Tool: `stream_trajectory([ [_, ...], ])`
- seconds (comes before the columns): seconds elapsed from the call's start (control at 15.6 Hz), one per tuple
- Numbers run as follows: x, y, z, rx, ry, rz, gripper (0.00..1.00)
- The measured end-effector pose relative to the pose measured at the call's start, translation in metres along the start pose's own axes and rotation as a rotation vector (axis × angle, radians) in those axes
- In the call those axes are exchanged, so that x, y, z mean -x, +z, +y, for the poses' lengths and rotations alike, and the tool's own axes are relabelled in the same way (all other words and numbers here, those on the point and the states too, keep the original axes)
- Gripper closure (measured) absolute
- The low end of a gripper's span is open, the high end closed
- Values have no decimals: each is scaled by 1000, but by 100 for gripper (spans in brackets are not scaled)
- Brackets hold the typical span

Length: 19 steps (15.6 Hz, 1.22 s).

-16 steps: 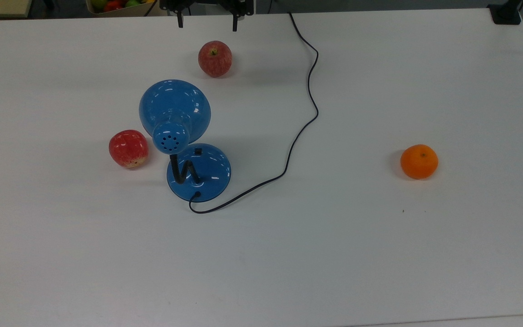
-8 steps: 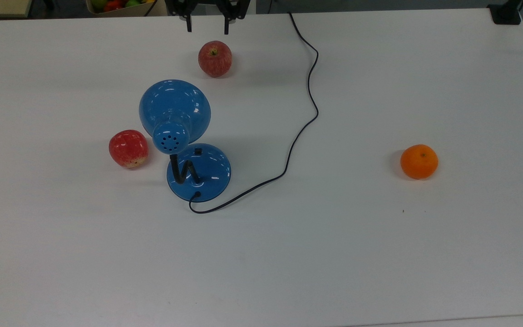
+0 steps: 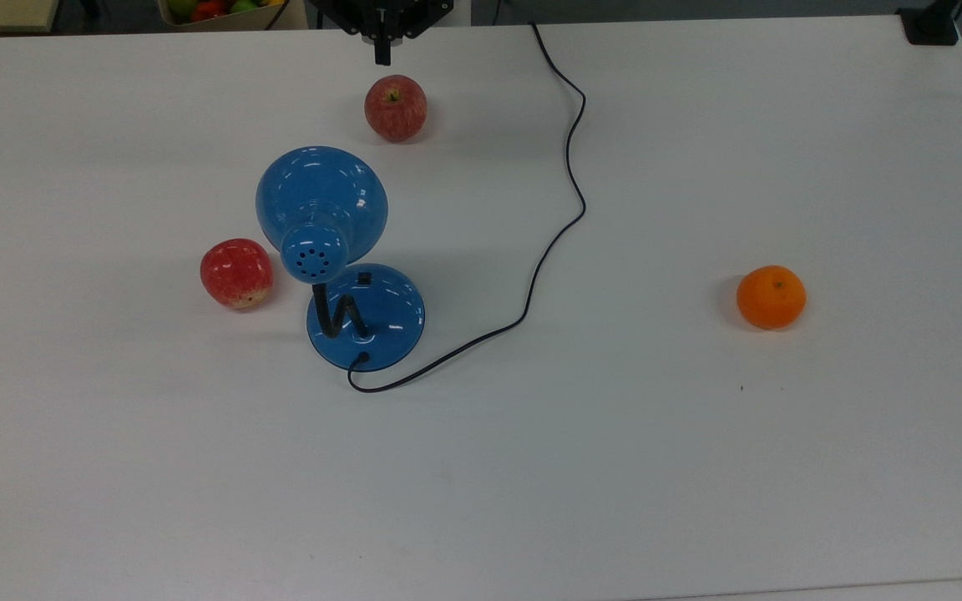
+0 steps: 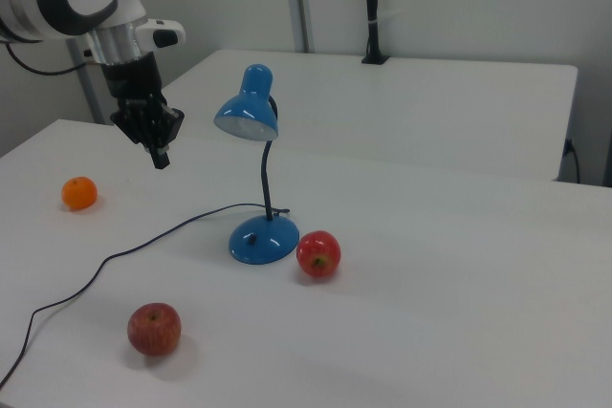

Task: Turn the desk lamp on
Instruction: 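Move the gripper toward the blue lamp's base, then lower the gripper beside the lamp neck toward the base switch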

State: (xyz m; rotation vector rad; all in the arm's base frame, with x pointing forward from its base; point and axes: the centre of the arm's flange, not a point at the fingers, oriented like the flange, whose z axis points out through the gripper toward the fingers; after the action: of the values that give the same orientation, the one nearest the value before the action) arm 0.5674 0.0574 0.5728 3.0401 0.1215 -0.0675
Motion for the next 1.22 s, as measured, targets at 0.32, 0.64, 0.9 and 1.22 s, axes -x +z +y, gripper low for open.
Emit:
stream_trajectory([
  [0.32,0,30,-3,1,-7,-34,99],
  [0.64,-9,93,-11,-5,-21,0,99],
  [0.9,-13,134,-13,-4,-30,40,99],
  [1.22,-26,175,-8,14,-39,85,99],
])
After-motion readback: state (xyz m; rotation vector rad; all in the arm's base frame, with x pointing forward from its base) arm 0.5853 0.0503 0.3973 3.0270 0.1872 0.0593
